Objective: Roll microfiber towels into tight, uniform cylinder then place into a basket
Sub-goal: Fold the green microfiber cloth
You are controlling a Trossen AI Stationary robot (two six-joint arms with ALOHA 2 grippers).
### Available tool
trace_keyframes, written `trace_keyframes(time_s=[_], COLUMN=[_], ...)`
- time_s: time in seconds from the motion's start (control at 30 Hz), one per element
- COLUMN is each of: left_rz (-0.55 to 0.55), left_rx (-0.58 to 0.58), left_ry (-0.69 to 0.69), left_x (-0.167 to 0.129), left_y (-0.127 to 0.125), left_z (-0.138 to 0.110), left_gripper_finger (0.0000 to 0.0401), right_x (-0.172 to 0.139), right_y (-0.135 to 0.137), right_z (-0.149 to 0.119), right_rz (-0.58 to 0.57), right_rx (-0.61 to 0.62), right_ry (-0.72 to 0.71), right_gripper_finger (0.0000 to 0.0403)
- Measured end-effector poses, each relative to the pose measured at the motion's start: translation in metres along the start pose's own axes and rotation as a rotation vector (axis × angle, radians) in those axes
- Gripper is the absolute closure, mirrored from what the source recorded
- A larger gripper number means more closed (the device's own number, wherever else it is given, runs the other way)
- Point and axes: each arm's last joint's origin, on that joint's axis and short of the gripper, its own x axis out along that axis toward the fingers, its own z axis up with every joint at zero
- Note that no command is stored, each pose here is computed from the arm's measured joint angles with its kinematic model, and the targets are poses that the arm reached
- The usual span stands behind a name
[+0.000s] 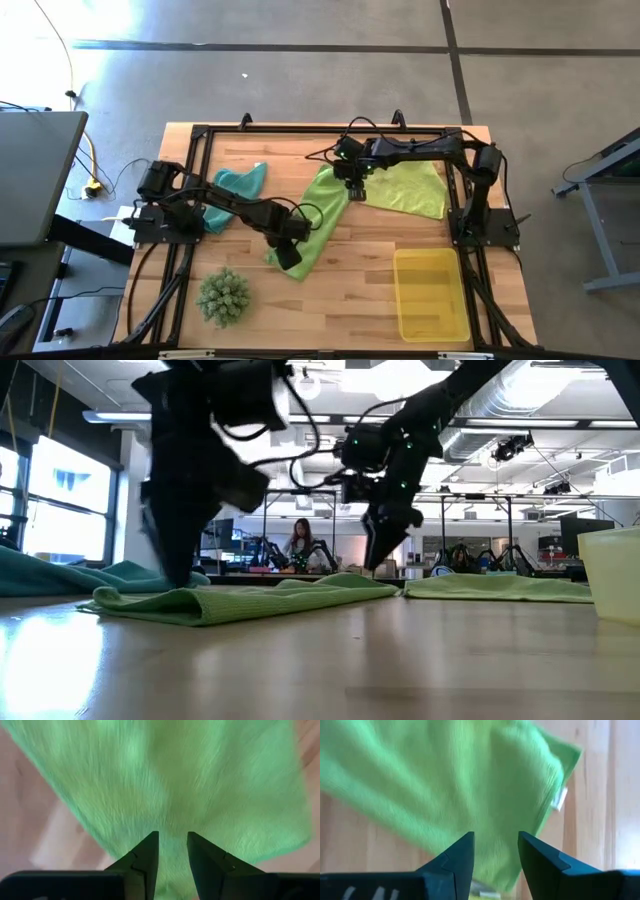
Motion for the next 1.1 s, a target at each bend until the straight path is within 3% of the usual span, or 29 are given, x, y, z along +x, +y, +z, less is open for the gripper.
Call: trace_keyframes(time_s=[0.13, 0.23, 0.5, 1.1], left_rz=[0.003, 0.018, 0.058, 0.048], left_rx=[0.149, 0.186, 0.156, 0.114], left_ry=[-0.067, -0.095, -0.121, -0.112], left_x=[-0.004, -0.002, -0.001, 0.017], left_y=[-0.007, -0.01, -0.012, -0.002], left_z=[0.004, 0.004, 0.001, -0.01], left_gripper_finger=[0.0307, 0.0307, 0.0307, 0.0307], right_x=[0.004, 0.01, 0.02, 0.038], right_y=[0.0, 0.0, 0.002, 0.008], right_z=[0.006, 0.007, 0.0, -0.022], right_rz=[0.003, -0.015, -0.022, -0.077], right_rx=[0.018, 0.042, 0.13, 0.193], right_ry=[-0.098, -0.153, -0.201, -0.275], right_gripper_finger=[0.0258, 0.0258, 0.0258, 0.0258])
